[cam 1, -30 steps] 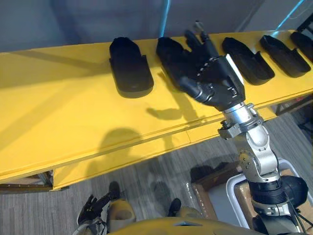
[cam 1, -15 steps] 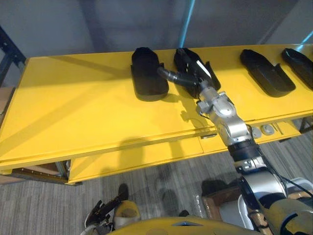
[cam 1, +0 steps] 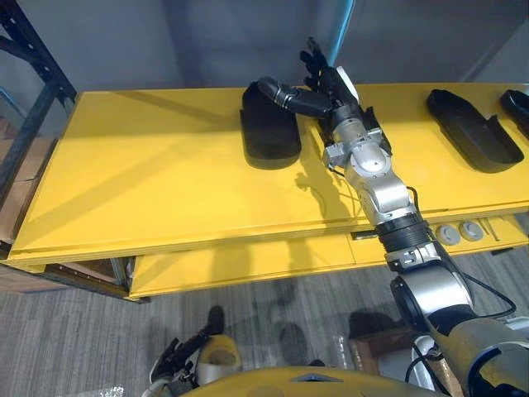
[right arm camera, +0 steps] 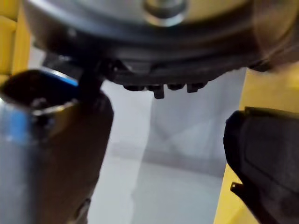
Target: Walk over and take three plastic housings, then place them on the shelf
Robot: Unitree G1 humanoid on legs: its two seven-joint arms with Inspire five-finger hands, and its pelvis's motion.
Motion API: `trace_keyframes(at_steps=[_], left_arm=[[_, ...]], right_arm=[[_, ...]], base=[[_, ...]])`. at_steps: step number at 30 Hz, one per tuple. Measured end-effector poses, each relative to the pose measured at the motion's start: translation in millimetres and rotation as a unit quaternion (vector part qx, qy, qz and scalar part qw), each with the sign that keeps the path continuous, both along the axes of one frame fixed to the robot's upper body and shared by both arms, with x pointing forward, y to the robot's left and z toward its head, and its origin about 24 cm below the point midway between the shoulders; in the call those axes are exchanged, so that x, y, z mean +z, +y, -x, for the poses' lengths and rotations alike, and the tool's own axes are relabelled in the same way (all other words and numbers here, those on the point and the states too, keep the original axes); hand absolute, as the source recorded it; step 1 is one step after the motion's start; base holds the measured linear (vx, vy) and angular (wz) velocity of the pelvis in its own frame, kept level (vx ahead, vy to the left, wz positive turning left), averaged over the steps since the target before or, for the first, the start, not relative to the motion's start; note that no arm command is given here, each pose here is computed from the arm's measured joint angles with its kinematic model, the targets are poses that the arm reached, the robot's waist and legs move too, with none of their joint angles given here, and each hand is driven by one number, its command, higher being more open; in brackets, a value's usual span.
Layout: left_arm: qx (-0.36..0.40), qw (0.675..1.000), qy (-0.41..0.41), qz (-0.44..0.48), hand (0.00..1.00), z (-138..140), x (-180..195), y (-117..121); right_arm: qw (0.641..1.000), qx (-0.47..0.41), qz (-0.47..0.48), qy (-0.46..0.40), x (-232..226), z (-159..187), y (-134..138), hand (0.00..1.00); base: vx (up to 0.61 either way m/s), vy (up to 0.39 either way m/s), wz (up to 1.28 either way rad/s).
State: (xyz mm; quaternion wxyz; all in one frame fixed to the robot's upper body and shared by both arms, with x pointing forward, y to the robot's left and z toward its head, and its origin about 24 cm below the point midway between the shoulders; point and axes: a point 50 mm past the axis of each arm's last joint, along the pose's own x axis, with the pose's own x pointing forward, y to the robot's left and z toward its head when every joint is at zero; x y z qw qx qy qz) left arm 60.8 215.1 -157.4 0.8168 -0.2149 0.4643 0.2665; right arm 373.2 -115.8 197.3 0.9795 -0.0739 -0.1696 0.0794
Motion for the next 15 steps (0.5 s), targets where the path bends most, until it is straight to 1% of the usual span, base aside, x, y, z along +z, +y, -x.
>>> trace_keyframes(at_steps=[3,5,7,10,15], left_arm=[[-0.004,1.000,-0.004,0.001,1.00,-2.4,0.7,-1.0],[-0.007,1.000,-0.003,0.000,1.00,-2.2,0.6,-1.3],[-0.015,1.000,-0.007,-0.001,1.00,-4.6,1.3,-2.0],[-0.019,1.000,-0.008,0.000,1.00,-6.4,1.6,-2.8],[-0.029,1.000,-0.009,0.010,1.00,-12.6,1.4,-7.0]], right_arm=[[0.999,-0.041,-0.018,0.014,-5.9,-4.1,-8.8,1.00],[0.997,-0.057,-0.034,0.027,-11.0,-6.9,-9.3,1.00],[0.996,-0.072,-0.020,0.038,-15.7,-8.9,-11.4,1.00],[0.996,-0.073,-0.016,0.048,-14.8,-11.7,-10.5,1.00],[0.997,-0.058,-0.012,0.044,2.4,-18.3,-4.0,1.00]], base=[[-0.01,-0.017,-0.09],[0.00,-0.010,-0.03],[0.00,0.000,0.00],[0.00,0.000,0.00],[-0.01,-0.014,0.04]])
